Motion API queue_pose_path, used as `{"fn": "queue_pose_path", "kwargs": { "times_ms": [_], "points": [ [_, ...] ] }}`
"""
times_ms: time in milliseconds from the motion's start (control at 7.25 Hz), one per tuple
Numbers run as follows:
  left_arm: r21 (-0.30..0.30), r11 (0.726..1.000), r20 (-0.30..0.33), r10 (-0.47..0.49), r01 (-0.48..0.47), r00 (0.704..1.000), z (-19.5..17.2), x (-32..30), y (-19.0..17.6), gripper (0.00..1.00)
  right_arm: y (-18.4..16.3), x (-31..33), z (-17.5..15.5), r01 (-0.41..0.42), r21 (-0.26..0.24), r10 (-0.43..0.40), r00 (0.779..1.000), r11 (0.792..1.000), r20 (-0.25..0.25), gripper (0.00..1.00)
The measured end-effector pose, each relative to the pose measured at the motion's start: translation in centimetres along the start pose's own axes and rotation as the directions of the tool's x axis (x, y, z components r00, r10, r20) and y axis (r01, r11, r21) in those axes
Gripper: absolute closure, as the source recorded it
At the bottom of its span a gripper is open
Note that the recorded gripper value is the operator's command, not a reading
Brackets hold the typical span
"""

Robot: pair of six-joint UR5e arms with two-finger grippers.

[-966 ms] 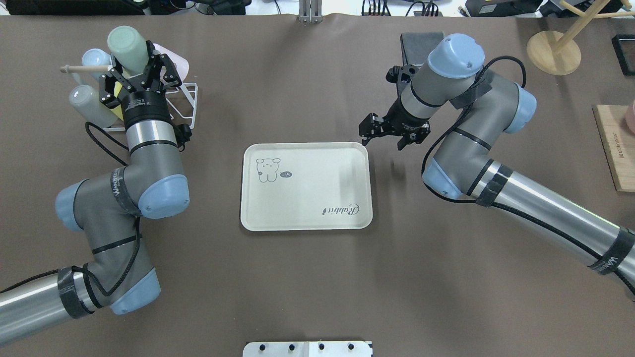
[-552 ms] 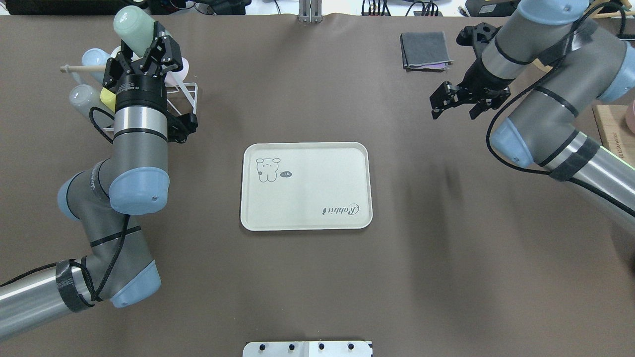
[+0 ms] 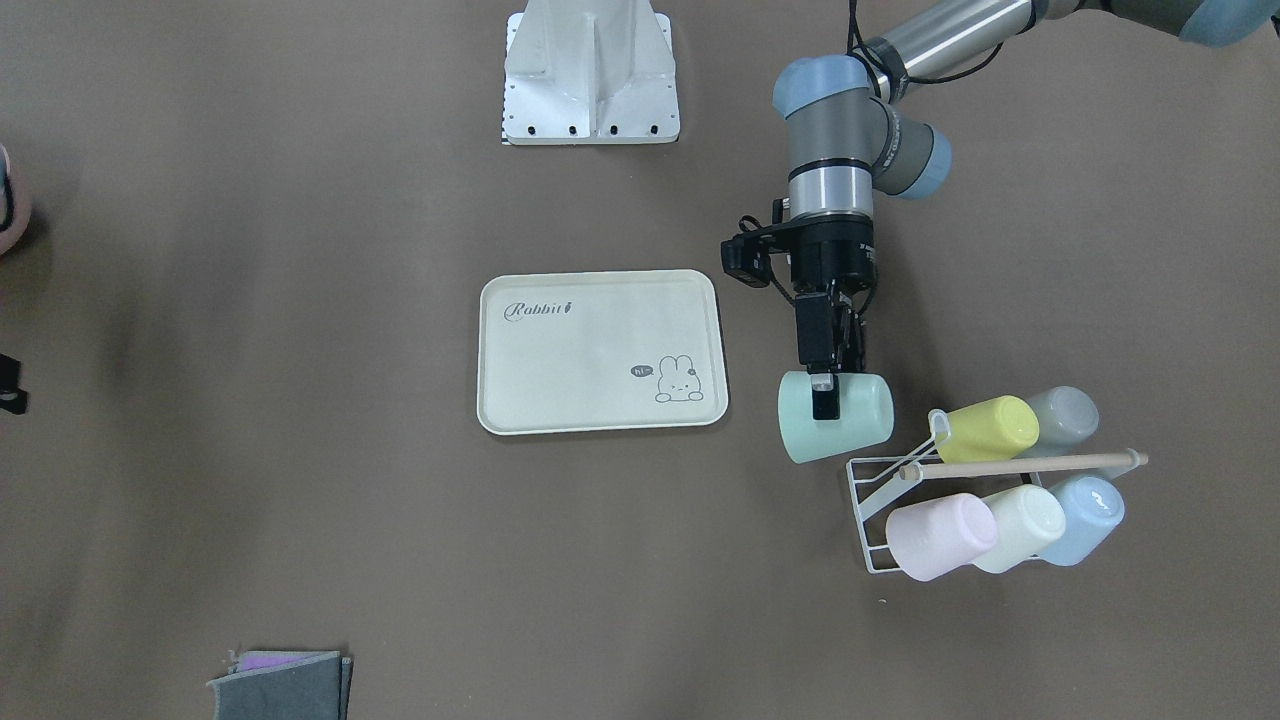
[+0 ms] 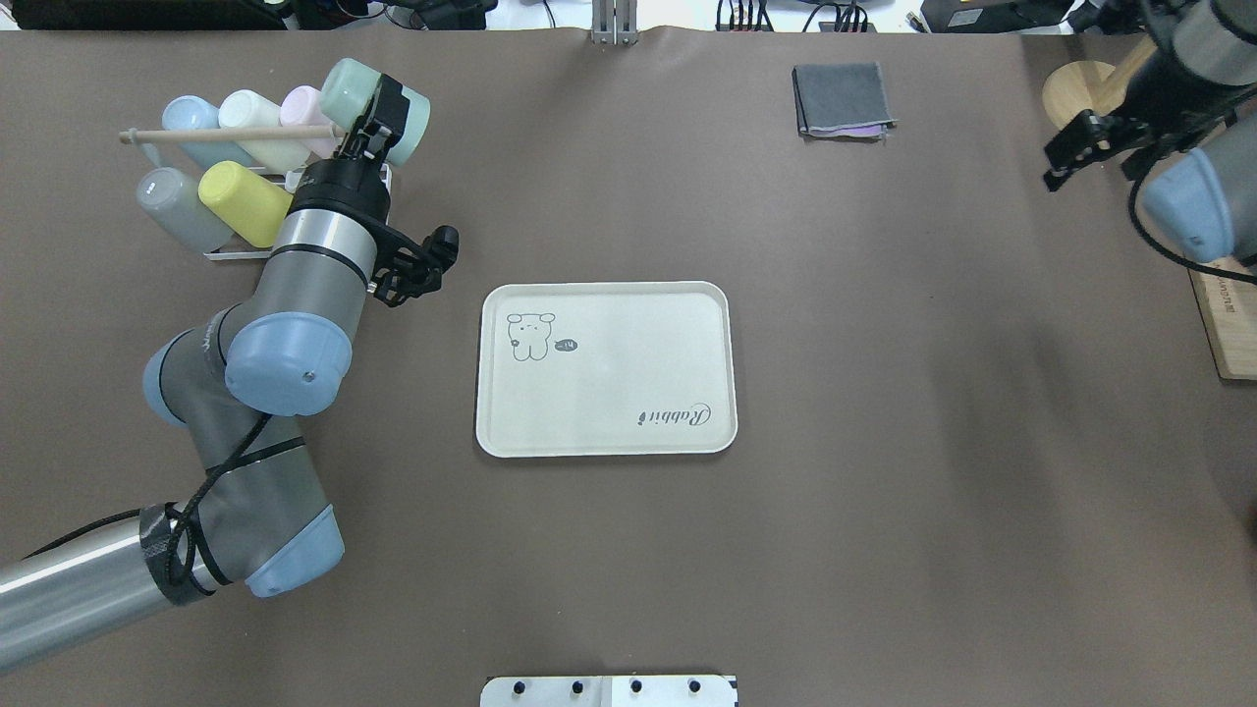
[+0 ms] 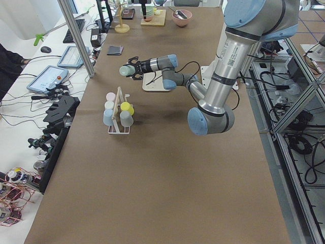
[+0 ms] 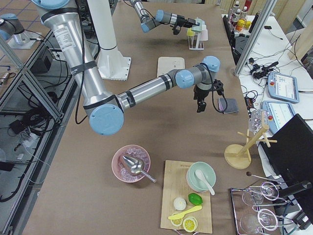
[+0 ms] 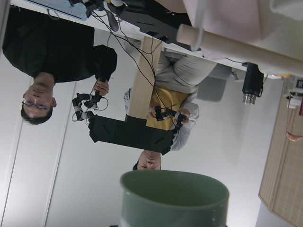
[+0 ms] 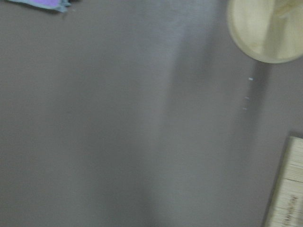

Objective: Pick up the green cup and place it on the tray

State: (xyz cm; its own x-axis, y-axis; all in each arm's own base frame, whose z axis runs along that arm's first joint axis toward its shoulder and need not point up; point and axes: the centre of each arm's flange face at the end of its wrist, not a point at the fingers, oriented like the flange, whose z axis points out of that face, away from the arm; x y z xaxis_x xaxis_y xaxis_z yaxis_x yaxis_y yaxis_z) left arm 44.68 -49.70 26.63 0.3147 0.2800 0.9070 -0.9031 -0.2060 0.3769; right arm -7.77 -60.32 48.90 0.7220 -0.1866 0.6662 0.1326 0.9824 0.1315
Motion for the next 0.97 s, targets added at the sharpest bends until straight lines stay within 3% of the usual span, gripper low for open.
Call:
{"fn": "queue_pose_path", "kwargs": {
  "times_ms": [138,276,552,966],
  "points": [
    [0.078,0.979,-0.058,-0.186,0.191,0.981,0.6,-0.3,-1.9,0.75,2.6,5.9,-1.2,-0.046,0.003,0.046,0.999,0.999,-0.016,0.0],
    [0.136,0.915,-0.128,-0.364,0.38,0.923,1.3,-0.6,-4.0,0.77,5.2,10.4,-2.3,-0.119,0.001,0.119,0.993,0.993,-0.024,0.0],
    [0.198,0.706,-0.285,-0.622,0.68,0.729,3.1,-0.1,-8.1,0.77,10.6,15.9,-3.1,-0.244,-0.015,0.244,0.969,0.97,-0.037,0.0],
    [0.23,0.407,-0.499,-0.73,0.884,0.466,2.1,0.9,-11.4,0.81,19.2,17.7,-1.1,-0.307,-0.055,0.304,0.951,0.95,-0.059,0.0]
  ]
}}
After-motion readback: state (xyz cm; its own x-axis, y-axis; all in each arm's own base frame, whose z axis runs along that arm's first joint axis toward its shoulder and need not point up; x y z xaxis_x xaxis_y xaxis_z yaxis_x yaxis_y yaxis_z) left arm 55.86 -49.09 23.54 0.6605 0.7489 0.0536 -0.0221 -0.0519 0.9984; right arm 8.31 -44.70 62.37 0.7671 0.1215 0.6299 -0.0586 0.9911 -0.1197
